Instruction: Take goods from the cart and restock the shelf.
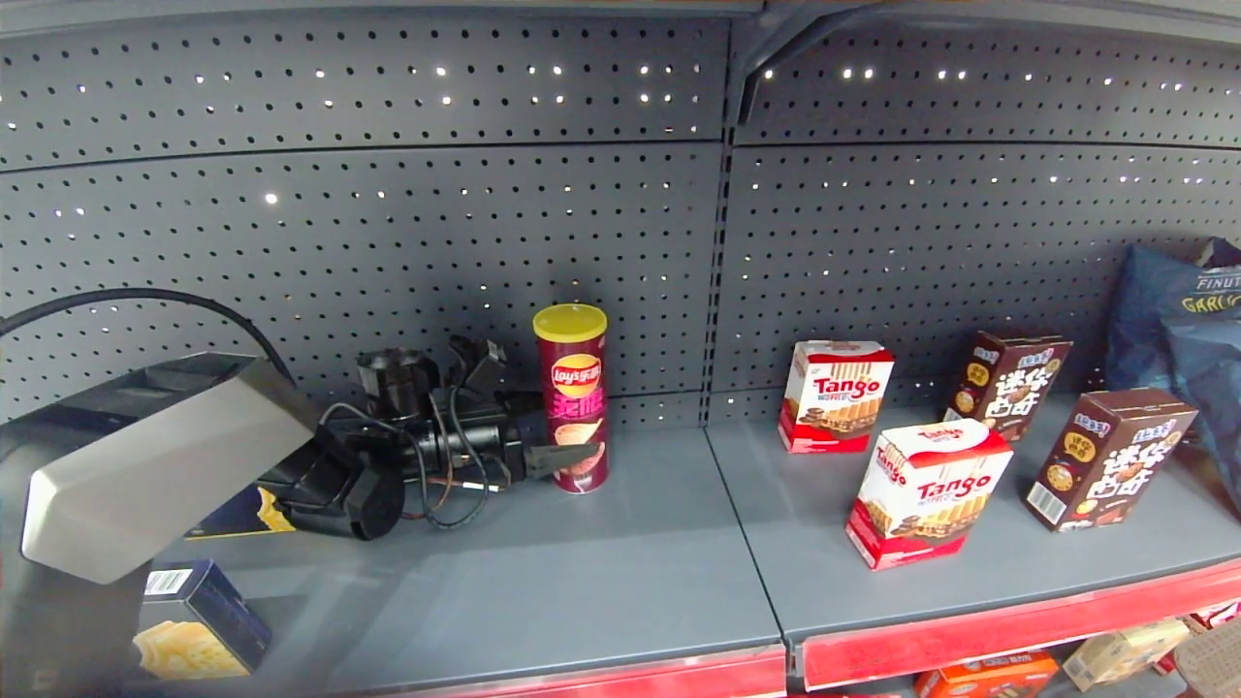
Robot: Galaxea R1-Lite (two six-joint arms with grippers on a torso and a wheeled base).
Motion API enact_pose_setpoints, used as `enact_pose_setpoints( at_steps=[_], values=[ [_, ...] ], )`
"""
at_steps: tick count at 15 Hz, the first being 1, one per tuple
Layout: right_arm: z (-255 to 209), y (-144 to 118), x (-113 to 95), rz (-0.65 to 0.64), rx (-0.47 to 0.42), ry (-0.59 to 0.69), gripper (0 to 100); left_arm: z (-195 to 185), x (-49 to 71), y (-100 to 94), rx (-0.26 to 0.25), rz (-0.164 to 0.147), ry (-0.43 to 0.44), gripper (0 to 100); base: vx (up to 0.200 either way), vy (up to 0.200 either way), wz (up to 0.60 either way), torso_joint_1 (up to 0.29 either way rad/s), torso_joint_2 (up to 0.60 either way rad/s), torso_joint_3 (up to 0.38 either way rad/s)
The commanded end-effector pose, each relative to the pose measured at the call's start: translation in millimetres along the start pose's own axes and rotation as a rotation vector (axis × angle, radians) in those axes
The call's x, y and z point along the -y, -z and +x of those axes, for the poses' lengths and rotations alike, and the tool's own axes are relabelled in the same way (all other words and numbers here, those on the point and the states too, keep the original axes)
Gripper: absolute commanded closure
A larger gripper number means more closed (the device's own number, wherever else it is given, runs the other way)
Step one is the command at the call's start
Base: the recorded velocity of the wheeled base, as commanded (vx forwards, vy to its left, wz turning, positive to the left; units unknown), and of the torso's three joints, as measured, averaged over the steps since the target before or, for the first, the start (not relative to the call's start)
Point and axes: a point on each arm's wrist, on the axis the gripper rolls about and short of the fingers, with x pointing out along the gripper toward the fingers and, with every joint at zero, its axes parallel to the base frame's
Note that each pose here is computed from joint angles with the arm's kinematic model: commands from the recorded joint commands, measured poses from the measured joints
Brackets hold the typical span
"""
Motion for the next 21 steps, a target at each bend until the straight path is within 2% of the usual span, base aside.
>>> enact_pose_setpoints(
  at_steps=[1, 5, 6, 10, 12, 14, 19, 21],
  values=[
    [-0.1, 0.0, 0.0, 0.000, 0.001, 0.000, 100, 5.8, -0.7, 2.8, -0.001, 0.000, 0.010, 0, 0.000, 0.000, 0.00, 0.000, 0.00, 0.000],
    [0.5, -0.2, -0.1, -0.001, -0.004, 0.000, 100, 12.2, -0.7, 6.0, -0.001, 0.003, 0.021, 0, 0.000, 0.000, 0.00, 0.000, 0.00, 0.000],
    [0.9, 0.6, -0.2, -0.002, -0.007, -0.001, 100, 12.3, -0.9, 5.7, 0.000, 0.004, 0.022, 100, 0.000, 0.000, 0.00, 0.000, 0.00, 0.000],
    [1.6, 3.9, -0.4, -0.003, -0.014, -0.001, 100, 16.5, 6.1, 2.4, -0.002, 0.002, 0.039, 100, 0.000, 0.000, 0.00, 0.000, 0.00, 0.000],
    [1.6, 3.9, -0.4, -0.003, -0.014, -0.001, 100, 15.9, 14.8, -11.5, 0.009, 0.021, 0.044, 100, 0.000, 0.000, 0.00, 0.000, 0.00, 0.000],
    [1.8, 3.8, -0.5, -0.004, -0.016, -0.001, 100, 10.8, 28.3, -24.2, 0.013, 0.029, 0.037, 100, 0.000, 0.000, 0.00, 0.000, 0.00, 0.000],
    [1.4, 4.0, -0.4, -0.003, -0.013, -0.001, 100, -24.1, 85.3, -56.9, 0.013, 0.034, 0.032, 100, 0.000, 0.000, 0.00, 0.000, 0.00, 0.000],
    [1.5, 3.5, -0.4, -0.003, -0.013, -0.001, 100, -31.7, 105.6, -62.6, 0.010, 0.033, 0.047, 100, 0.000, 0.000, 0.00, 0.000, 0.00, 0.000]
  ],
)
